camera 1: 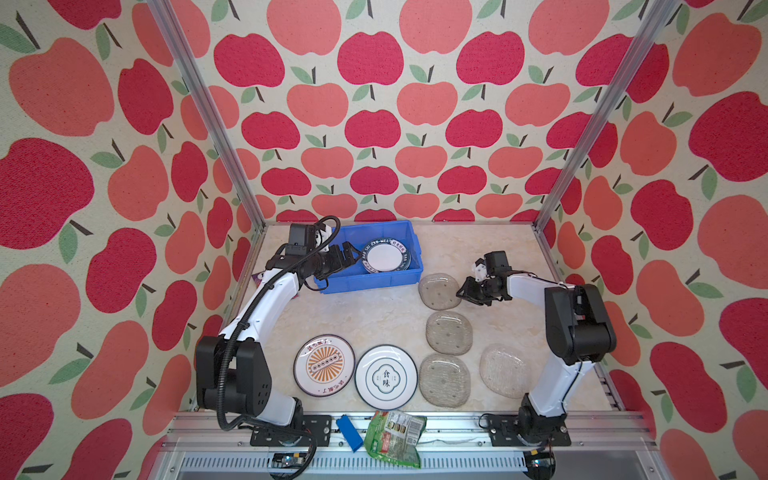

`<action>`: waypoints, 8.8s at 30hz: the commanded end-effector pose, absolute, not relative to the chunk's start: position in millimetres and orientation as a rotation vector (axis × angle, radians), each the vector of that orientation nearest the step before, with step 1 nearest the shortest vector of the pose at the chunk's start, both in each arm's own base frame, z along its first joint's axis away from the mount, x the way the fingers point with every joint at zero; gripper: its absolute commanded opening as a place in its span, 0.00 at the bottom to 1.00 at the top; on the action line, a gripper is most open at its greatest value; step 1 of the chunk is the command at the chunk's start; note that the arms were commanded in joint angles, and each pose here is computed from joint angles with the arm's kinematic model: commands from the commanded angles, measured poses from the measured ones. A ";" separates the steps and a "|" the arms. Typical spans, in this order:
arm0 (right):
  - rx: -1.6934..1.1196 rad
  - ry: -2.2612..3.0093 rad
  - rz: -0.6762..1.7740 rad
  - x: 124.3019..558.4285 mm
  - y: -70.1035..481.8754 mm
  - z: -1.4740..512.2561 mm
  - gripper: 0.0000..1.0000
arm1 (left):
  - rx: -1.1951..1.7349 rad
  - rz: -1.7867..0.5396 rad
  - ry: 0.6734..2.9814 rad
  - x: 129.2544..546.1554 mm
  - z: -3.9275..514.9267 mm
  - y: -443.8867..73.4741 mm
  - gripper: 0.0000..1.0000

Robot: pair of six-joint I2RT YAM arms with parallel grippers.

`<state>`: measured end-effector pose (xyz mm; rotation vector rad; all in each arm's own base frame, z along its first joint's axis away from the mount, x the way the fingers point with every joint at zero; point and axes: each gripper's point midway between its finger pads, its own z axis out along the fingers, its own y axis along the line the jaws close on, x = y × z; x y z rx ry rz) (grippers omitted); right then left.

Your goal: Place the plates into the plastic bin on the countertop

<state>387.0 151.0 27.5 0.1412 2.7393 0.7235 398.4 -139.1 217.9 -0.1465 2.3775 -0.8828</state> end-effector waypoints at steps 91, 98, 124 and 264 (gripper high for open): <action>-0.170 2.404 0.871 494.0 412.3 187.8 0.00 | -0.515 -0.516 2.328 463.8 148.0 -12.2 0.85; -0.181 2.397 0.905 493.6 416.1 190.5 0.00 | -0.474 -0.479 2.421 469.4 113.6 -18.7 0.68; -0.322 2.465 0.723 475.8 426.8 168.3 0.00 | -0.263 -0.558 2.571 434.8 80.8 -83.5 0.51; -1.241 2.861 1.129 168.1 344.1 59.4 0.52 | 0.046 -0.941 2.457 225.0 173.8 -179.5 0.98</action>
